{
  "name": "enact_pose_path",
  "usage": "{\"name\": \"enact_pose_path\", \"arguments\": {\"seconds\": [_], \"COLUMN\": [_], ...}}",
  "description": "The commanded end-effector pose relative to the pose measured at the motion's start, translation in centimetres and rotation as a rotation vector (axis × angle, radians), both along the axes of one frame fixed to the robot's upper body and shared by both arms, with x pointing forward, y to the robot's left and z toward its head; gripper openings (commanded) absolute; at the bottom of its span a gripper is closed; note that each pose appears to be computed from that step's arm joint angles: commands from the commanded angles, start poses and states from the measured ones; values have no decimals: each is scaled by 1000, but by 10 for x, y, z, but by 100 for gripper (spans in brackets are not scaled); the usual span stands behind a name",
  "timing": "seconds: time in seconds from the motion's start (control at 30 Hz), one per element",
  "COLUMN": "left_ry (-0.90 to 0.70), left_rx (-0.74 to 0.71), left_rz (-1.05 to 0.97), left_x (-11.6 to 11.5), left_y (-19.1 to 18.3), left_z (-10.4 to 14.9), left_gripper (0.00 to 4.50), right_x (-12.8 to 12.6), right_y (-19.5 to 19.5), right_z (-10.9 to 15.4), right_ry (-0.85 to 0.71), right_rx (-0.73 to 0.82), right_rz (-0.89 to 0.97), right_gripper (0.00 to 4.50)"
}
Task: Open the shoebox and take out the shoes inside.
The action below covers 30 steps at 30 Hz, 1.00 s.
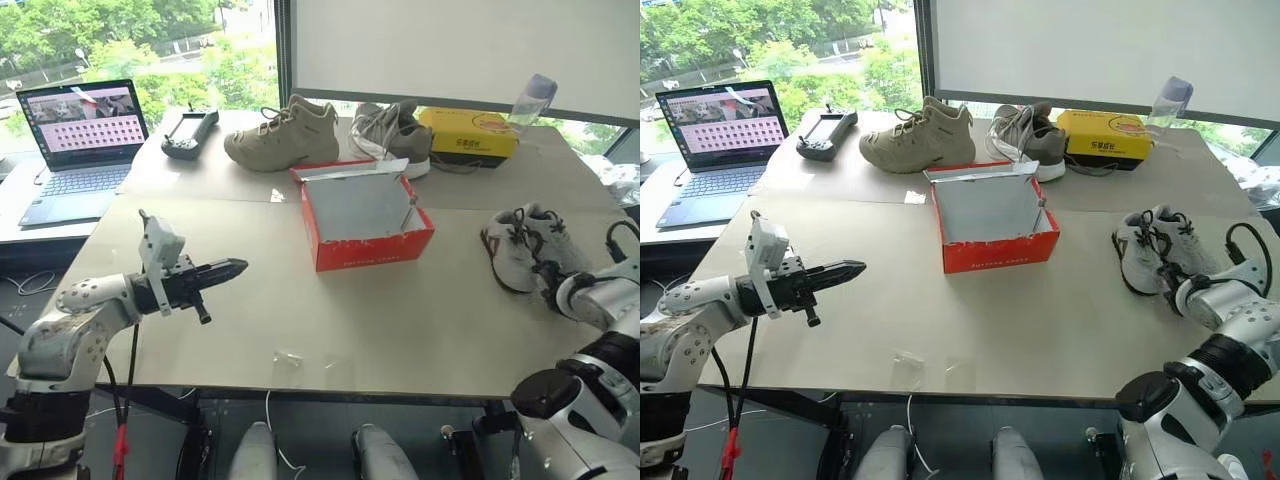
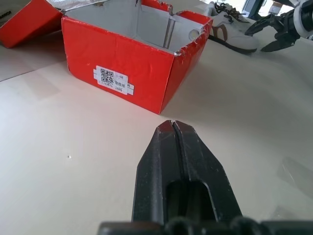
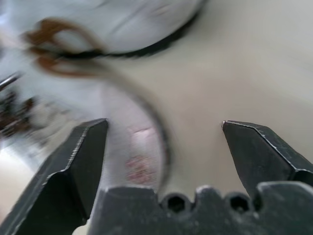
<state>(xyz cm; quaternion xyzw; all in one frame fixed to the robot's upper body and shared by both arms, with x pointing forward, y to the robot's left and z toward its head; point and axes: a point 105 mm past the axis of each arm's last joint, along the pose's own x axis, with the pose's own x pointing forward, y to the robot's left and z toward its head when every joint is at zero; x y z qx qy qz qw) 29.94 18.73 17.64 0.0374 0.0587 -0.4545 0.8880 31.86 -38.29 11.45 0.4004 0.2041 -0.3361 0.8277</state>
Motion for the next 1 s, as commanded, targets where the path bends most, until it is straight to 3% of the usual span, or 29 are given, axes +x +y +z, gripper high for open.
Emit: {"name": "enact_pose_path", "arguments": {"seconds": [0.03,0.17,0.3,0.43,0.5,0.57,0.6,0.7,0.8,1.0], "left_ry": [-47,-46,-44,-47,-60,-76,-82,-106,-129,-133], "left_rx": [2,6,-5,-27,-56,-83,-97,-142,-167,-263], "left_rz": [-16,-25,-40,-31,45,176,237,412,664,1009], "left_x": [2,2,-1,-3,5,19,25,38,49,49], "left_y": [-1,-1,-1,3,8,18,22,36,56,69], "left_z": [10,10,10,11,10,8,7,4,-7,-24], "left_gripper": [0,0,0,0,0,0,0,0,0,0], "right_x": [-21,-20,-8,21,23,11,7,6,11,23], "right_y": [-16,-9,11,74,127,162,167,164,152,129], "right_z": [26,68,113,149,139,106,93,69,42,14], "right_ry": [12,5,-49,-282,-402,-379,-360,-306,-190,-112], "right_rx": [-111,-345,-629,-843,-873,-909,-913,-918,-1036,-1125], "right_rz": [-114,-93,41,445,778,1057,1111,1127,1092,915], "right_gripper": [448,448,448,448,448,448,448,448,448,448]}}
